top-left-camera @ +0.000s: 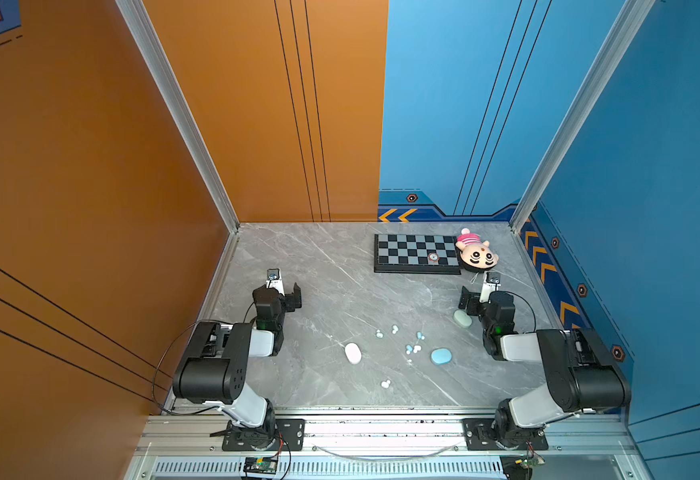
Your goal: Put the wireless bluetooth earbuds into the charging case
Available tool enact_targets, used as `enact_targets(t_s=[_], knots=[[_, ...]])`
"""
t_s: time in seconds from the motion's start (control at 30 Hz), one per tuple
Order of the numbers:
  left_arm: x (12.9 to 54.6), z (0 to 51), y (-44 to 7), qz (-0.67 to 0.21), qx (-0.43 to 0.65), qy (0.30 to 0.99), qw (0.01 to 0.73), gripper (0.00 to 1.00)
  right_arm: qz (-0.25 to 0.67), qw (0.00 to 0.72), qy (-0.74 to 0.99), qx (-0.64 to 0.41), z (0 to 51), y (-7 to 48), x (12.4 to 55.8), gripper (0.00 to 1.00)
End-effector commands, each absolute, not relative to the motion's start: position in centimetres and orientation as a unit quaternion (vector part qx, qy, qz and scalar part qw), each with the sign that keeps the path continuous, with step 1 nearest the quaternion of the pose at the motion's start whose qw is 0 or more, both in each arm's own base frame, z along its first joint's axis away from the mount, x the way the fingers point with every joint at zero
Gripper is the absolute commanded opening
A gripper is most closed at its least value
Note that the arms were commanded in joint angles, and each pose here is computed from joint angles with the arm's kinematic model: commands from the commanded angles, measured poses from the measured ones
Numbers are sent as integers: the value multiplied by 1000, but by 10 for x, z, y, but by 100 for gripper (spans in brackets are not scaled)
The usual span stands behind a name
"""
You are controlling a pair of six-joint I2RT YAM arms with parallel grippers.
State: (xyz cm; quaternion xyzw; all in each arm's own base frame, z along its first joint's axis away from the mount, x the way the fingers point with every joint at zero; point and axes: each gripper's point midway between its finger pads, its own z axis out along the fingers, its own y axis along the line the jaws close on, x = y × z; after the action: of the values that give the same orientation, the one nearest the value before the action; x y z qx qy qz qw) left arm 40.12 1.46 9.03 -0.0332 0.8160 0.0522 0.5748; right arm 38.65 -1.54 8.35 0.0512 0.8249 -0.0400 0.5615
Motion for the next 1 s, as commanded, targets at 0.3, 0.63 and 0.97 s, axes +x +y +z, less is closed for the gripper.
enact_targets(t_s=[0.3,0.63,0.97], knots=[[396,90,15,54,-31,818,572,98,-31,576,815,55,92,-15,394,100],[396,90,14,58,-30,817,572,98,-31,576,815,55,92,-15,394,100],[396,90,14,59,-30,818,572,98,-26,575,816,56,92,-16,394,100]])
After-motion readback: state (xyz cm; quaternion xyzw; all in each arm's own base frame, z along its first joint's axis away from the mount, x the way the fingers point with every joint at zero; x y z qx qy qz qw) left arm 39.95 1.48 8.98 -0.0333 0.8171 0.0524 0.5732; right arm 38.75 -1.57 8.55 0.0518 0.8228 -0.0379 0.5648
